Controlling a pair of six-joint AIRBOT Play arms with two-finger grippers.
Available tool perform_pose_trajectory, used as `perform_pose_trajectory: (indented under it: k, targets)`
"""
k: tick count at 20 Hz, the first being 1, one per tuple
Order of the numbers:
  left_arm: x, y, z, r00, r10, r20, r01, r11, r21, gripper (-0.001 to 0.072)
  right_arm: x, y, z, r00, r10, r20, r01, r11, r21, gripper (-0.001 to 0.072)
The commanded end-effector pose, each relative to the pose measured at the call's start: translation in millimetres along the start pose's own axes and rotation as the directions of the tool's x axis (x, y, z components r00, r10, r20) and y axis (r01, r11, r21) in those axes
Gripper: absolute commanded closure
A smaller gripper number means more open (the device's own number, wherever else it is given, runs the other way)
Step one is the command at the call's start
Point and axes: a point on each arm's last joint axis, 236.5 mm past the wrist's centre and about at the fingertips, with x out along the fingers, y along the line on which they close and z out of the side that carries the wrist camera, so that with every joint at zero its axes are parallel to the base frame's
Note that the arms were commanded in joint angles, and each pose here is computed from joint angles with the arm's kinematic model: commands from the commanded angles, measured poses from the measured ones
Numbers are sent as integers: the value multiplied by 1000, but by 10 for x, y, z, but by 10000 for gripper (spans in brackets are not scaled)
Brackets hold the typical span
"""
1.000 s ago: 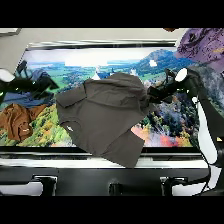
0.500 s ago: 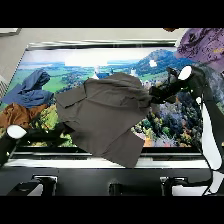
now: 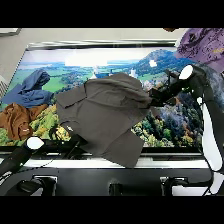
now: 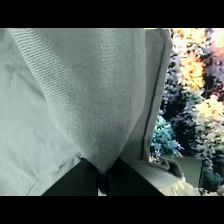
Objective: Fold the clothes and pants, and hang the long-sleeved shirts on hangers.
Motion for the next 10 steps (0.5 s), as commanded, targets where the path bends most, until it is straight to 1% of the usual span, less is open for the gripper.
perform_pose_trajectory:
  k: [1,4,10]
  targets:
    - [216,-78,-42,1000,-18,5,18,999,-31,2,-1,25,-48,1000,9,-19,-9,1000,4,680]
    - [353,-124,-103,1000,-28,1,28,998,-54,2,-2,26,-73,1000,9,-30,-9,1000,4,680]
    - [443,-62,-236,999,4,-37,-5,999,-36,2,-21,68,-88,999,26,-32,-25,1000,5,680]
